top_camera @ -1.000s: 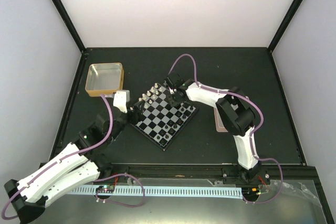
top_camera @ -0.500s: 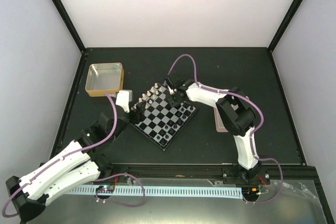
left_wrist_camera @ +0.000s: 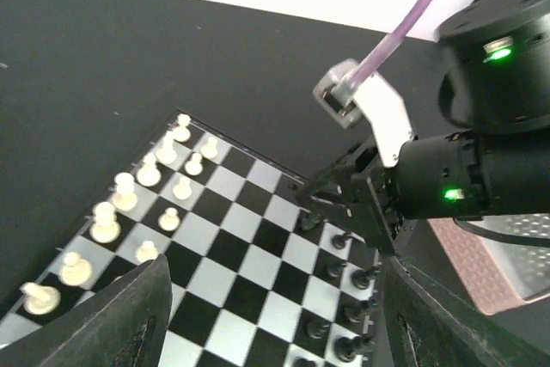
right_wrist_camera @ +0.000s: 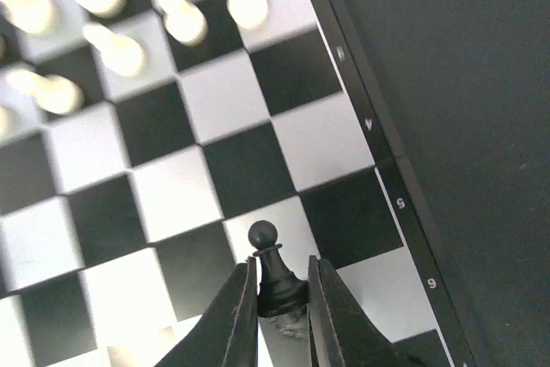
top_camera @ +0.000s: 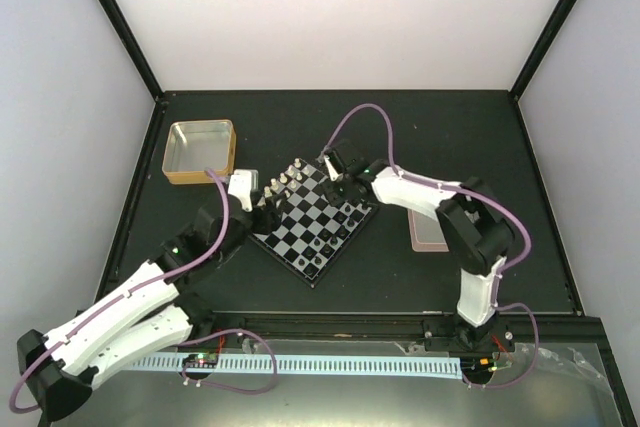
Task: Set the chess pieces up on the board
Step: Pick up the chess piece from the chessboard, then place the chess piece on the chessboard.
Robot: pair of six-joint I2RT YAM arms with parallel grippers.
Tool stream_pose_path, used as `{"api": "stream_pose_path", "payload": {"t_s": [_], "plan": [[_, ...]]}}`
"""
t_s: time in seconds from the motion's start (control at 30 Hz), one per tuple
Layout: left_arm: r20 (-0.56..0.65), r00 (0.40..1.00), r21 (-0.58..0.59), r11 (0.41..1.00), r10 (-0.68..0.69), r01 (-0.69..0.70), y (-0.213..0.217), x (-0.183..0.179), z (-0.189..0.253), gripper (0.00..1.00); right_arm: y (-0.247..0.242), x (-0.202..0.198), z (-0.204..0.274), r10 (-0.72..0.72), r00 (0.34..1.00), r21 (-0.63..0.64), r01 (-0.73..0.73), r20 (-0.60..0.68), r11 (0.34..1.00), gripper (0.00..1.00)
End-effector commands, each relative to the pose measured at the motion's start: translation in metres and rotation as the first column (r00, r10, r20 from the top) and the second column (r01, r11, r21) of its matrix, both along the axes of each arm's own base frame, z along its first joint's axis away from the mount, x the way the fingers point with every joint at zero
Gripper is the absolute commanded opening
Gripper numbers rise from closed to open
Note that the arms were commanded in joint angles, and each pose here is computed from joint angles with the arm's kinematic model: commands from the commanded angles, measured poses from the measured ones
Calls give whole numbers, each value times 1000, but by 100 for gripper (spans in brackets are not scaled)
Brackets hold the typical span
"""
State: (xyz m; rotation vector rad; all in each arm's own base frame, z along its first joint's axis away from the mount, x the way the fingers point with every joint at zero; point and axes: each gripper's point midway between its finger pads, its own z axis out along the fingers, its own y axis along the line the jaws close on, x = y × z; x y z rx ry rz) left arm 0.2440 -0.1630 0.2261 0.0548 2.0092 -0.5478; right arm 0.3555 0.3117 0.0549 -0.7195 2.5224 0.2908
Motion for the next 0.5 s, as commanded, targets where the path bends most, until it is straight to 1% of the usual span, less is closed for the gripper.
{"api": "stream_pose_path", "payload": {"t_s": [0.0, 0.1, 0.2, 0.23, 0.37, 0.47], "plan": [[-21, 995, -227, 970, -97, 90, -30, 4, 32, 70, 25, 3, 83, 29, 989, 243, -64, 147, 968, 8], [-48, 983, -310, 939, -175, 152, -50, 7, 39, 70, 30, -17, 112, 78, 982, 353, -134, 170, 926, 9], [-72, 971, -354, 916, -228, 189, -61, 7, 44, 70, 34, -44, 138, 154, 967, 452, -231, 201, 862, 9], [-74, 967, -367, 909, -243, 200, -63, 7, 46, 70, 36, -55, 147, 187, 958, 489, -273, 218, 829, 9], [-72, 946, -440, 861, -315, 253, -71, 5, 55, 70, 35, -88, 169, 270, 926, 569, -375, 264, 732, 9], [-58, 924, -487, 818, -379, 305, -80, 0, 62, 69, 32, -104, 177, 309, 906, 594, -423, 289, 685, 9]]}}
